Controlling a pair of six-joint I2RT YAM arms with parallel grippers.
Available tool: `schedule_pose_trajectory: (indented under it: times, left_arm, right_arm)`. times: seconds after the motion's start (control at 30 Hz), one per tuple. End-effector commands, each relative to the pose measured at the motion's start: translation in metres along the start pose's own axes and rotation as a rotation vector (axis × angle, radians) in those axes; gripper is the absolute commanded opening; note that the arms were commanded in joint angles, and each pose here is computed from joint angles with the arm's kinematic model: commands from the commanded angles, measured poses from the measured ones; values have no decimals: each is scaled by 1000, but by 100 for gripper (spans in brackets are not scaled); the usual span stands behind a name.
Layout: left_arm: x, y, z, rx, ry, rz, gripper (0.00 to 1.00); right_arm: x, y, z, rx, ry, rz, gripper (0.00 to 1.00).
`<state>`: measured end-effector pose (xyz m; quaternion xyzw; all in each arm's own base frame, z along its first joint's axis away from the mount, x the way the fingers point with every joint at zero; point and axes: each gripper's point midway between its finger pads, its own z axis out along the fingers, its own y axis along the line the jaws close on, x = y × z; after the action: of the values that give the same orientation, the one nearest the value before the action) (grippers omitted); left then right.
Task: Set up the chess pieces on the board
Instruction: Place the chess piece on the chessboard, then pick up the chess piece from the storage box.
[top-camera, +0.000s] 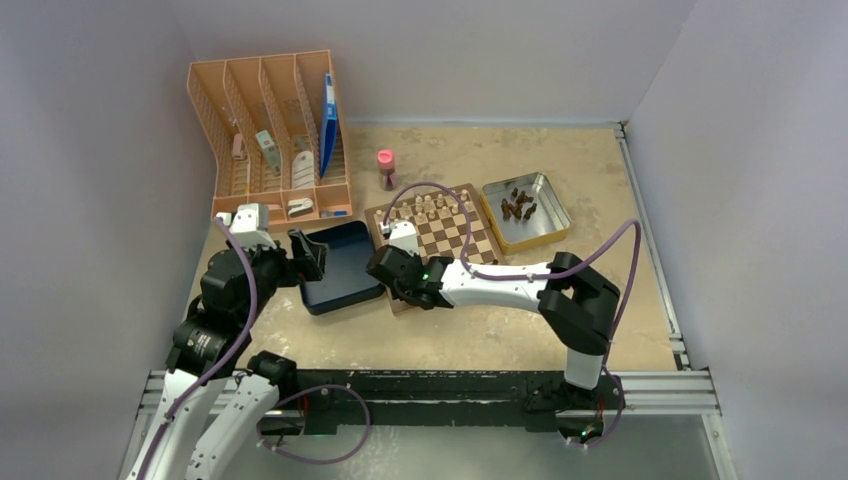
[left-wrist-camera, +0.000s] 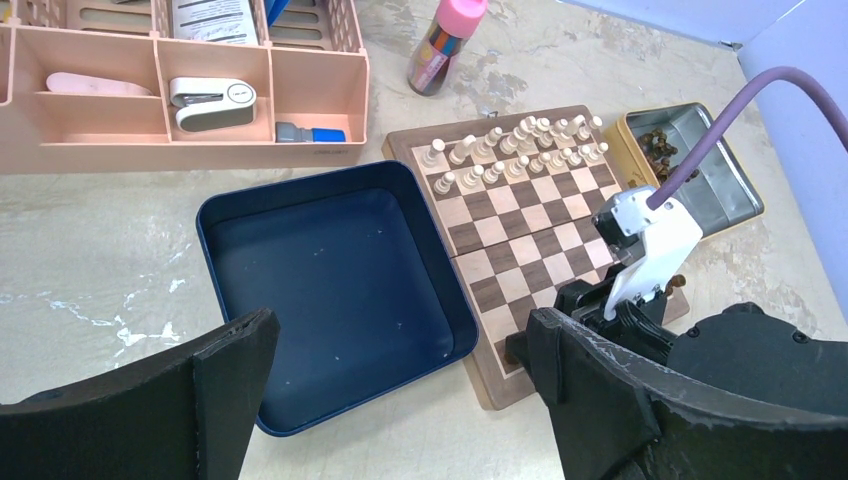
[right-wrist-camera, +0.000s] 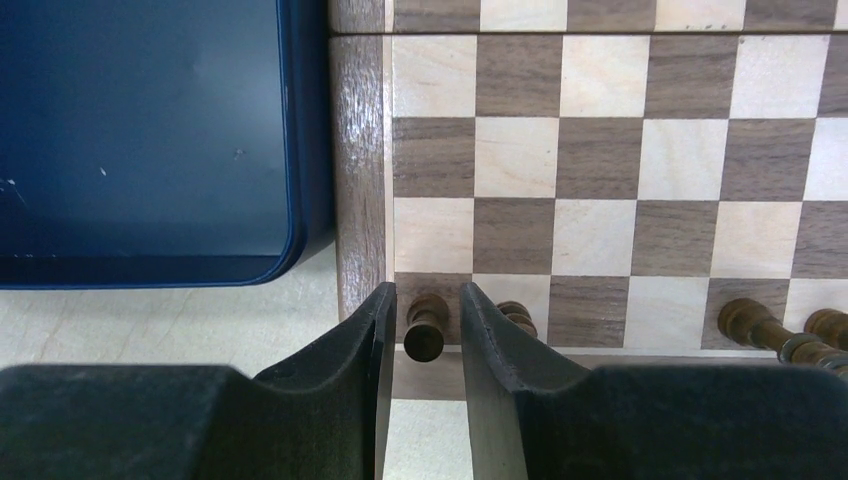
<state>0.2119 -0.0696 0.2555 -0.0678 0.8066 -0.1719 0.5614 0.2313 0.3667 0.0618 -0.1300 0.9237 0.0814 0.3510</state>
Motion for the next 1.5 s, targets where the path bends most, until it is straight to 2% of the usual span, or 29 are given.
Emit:
schedule_pose_trajectory:
  times: [0.0, 0.17, 0.33, 0.57, 0.73, 0.83, 1.07, 1.23, 1.47]
  left_arm:
    - [-8, -4, 1, 18, -28, -8, 96]
    - [-5, -7, 4, 33, -9, 2, 96]
    - [-2, -10, 5, 52, 4, 10, 95]
    - [-1, -12, 6, 64, 8, 15, 95]
    - [1, -15, 7, 82, 17, 22, 95]
    - [2, -15, 8, 84, 23, 24, 95]
    - [2, -17, 7, 95, 24, 26, 95]
    - [1, -17, 7, 95, 22, 27, 95]
    - [2, -17, 8, 94, 26, 27, 95]
  right_arm:
    - [-48, 9, -21, -22, -132, 43, 33]
    - [-75, 9, -32, -38, -191, 62, 33]
    - [-109, -19, -29, 0, -246, 113, 32]
    - [-149, -98, -15, 101, -293, 207, 32]
    - [-167, -177, -6, 240, -316, 279, 32]
    - [-170, -233, 0, 352, -323, 329, 32]
    - [-164, -316, 13, 442, -295, 454, 32]
    - [-153, -345, 17, 494, -267, 501, 32]
    - [-130, -361, 33, 515, -212, 544, 35]
